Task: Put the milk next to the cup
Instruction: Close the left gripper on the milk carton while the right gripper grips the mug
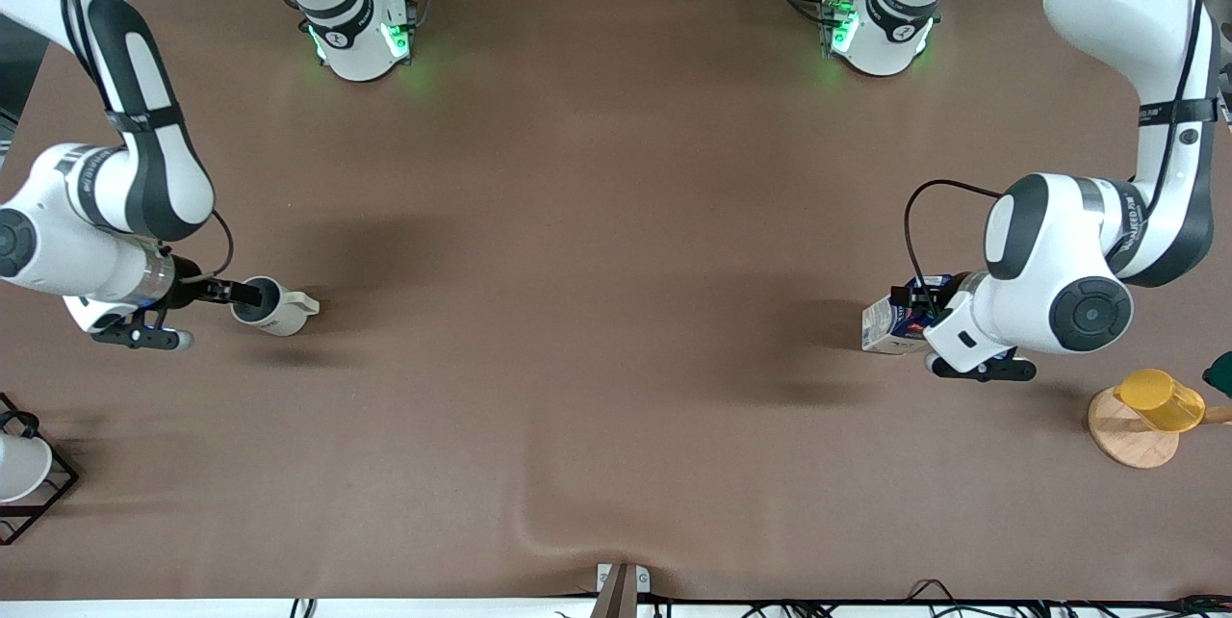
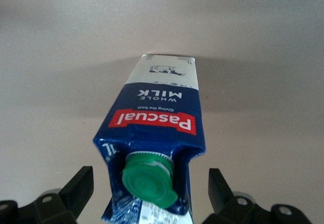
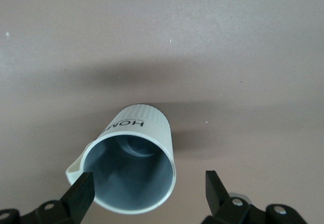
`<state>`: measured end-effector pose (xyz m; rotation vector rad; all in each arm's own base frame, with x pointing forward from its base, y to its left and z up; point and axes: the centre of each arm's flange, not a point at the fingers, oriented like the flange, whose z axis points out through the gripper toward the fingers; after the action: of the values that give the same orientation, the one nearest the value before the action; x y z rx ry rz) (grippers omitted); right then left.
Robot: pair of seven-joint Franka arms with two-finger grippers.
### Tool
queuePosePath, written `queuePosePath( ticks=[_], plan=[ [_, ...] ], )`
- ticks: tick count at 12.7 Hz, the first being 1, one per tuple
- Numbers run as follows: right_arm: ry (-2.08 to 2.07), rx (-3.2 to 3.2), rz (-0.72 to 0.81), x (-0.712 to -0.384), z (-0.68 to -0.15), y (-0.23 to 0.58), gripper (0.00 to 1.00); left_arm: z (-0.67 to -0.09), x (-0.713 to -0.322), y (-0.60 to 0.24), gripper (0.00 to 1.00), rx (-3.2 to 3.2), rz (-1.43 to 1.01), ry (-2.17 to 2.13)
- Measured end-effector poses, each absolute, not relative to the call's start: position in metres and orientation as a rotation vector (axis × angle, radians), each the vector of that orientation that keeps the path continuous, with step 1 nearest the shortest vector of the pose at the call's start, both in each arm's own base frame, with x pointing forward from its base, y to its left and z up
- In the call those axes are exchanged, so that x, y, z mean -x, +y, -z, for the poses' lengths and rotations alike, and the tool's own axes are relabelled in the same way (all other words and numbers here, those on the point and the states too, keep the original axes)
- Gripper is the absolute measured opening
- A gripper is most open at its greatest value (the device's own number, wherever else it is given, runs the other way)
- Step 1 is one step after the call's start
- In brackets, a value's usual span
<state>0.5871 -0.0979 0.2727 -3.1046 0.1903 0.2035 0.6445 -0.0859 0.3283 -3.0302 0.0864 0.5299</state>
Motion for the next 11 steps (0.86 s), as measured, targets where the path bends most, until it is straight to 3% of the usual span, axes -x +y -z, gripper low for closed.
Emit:
queuePosePath(
  ticks=[1,2,3,4,6,7,8,9,11],
  plan=[
    [0.186,3.106,-0.196,-0.586,-0.267,-0.098,0.95,-0.324,-0.646,-0.086,1.0,3.032,-0.524,0.087],
    [0.172,3.107,-0.188,-0.586,-0.265,-0.098,0.84,-0.319,-0.649,-0.086,1.0,3.04,-0.497,0.087],
    [0.155,3.108,-0.182,-0.585,-0.264,-0.098,0.74,-0.314,-0.652,-0.087,0.91,3.047,-0.474,0.088],
    [0.135,3.11,-0.168,-0.585,-0.263,-0.1,0.74,-0.31,-0.653,-0.087,0.79,3.049,-0.467,0.088],
    [0.121,3.109,-0.156,-0.584,-0.259,-0.11,0.51,-0.311,-0.655,-0.086,0.57,3.052,-0.457,0.086],
    [0.123,3.109,-0.148,-0.583,-0.255,-0.115,0.48,-0.312,-0.656,-0.086,0.47,3.053,-0.449,0.085],
    [0.125,3.108,-0.145,-0.583,-0.252,-0.117,0.46,-0.314,-0.657,-0.086,0.42,3.055,-0.44,0.086],
    [0.124,3.107,-0.148,-0.583,-0.25,-0.117,0.37,-0.318,-0.658,-0.088,0.41,3.058,-0.425,0.088],
    [0.121,3.102,-0.152,-0.583,-0.248,-0.114,0.11,-0.336,-0.66,-0.09,0.4,3.067,-0.376,0.092]
  ],
)
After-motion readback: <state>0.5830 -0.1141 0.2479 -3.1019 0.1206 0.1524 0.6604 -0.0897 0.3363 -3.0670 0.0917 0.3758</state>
